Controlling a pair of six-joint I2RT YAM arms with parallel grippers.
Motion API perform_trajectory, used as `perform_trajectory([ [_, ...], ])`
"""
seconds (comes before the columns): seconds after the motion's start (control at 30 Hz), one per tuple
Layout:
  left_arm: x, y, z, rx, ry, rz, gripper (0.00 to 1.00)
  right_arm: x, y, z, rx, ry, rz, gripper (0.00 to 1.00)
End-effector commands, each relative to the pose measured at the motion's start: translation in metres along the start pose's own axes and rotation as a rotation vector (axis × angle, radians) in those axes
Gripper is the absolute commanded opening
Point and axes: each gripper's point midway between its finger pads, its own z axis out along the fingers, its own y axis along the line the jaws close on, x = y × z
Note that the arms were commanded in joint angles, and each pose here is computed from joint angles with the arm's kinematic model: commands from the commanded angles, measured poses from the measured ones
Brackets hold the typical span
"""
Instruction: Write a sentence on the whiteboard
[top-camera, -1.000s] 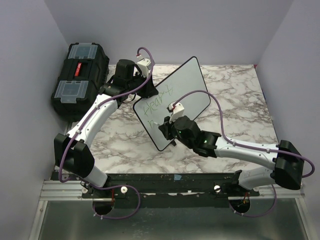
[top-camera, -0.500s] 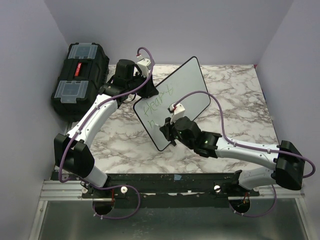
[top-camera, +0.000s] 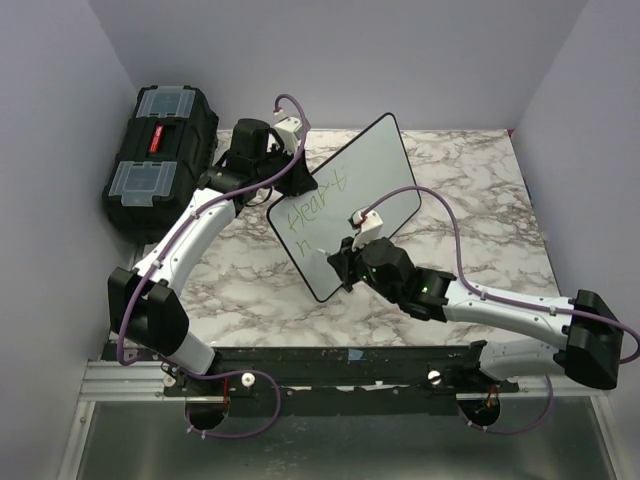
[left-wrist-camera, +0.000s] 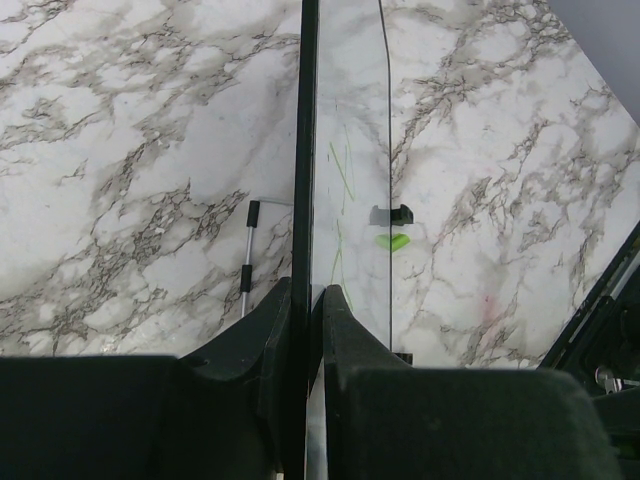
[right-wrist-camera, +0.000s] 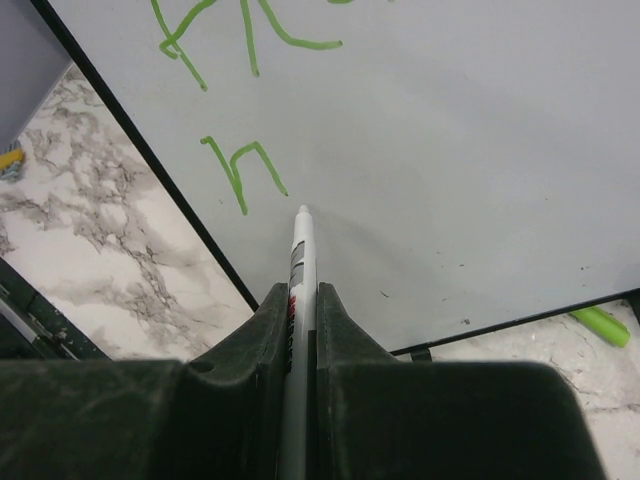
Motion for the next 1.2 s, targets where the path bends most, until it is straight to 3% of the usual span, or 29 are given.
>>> perform_trajectory([
  [0.0,0.036,0.015,0.005,-0.065,0.117,0.033,0.0,-0.02,-0.002,0.0,0.028,-0.078,0.039,0.01],
  [0.67,0.037,0.013,0.005,-0.05,0.116,0.038,0.0,-0.046,0.003,0.019,0.076,-0.142,0.027,0.01],
  [1.17,0.037,0.014,0.007,-0.047,0.118,0.037,0.0,-0.026,0.012,0.024,0.015,-0.086,0.015,0.01],
])
